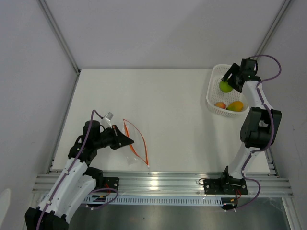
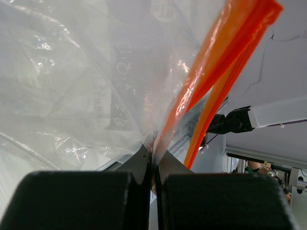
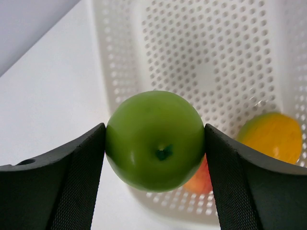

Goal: Place the food in the zip-top bag and seal the zipper
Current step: Pick up the fake fruit from the bin, then place the fake fruit in the zipper food storage bag.

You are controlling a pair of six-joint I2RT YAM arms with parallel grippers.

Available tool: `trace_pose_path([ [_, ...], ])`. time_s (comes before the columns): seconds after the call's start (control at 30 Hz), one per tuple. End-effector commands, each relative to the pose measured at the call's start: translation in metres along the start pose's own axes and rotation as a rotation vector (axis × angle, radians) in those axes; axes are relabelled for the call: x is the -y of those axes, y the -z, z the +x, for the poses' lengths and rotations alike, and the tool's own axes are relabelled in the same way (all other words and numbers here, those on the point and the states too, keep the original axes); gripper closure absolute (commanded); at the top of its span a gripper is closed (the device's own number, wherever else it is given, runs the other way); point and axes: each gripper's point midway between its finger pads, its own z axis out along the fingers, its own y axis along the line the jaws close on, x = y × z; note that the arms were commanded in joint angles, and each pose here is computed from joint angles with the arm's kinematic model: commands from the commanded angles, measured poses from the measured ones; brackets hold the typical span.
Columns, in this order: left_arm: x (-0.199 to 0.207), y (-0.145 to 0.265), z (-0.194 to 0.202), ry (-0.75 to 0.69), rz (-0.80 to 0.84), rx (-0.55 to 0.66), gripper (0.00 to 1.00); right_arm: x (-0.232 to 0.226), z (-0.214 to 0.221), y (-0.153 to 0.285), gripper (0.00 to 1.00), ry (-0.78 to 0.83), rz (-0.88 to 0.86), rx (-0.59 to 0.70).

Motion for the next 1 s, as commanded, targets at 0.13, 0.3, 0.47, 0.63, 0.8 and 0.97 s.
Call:
trace_pose_path([
  [0.13, 0.020, 0.000, -0.014, -0.032, 0.025, -0.025, 1.00, -0.087, 0.028, 0.092, 1.00, 0.038, -0.304, -0.031],
  [0.3, 0.029, -0.002, -0.025, -0.045, 0.026, -0.035, 1.00, -0.169, 0.104, 0.172, 1.00, 0.210, -0.563, -0.136],
  [0.47, 0.034, -0.004, -0.027, -0.045, 0.045, -0.049, 0.99, -0.232, 0.176, 0.270, 1.00, 0.388, -0.899, -0.201],
  [0.63, 0.032, -0.005, -0.025, -0.041, 0.046, -0.057, 0.99, -0.261, 0.255, 0.367, 1.00, 0.572, -1.174, -0.288],
  [0.8, 0.033, -0.005, -0.023, -0.038, 0.056, -0.067, 1.00, -0.269, 0.309, 0.414, 1.00, 0.665, -1.343, -0.381],
  [0.97, 0.033, -0.005, -0.019, -0.035, 0.062, -0.083, 0.99, -0.277, 0.349, 0.410, 1.00, 0.716, -1.329, -0.431],
])
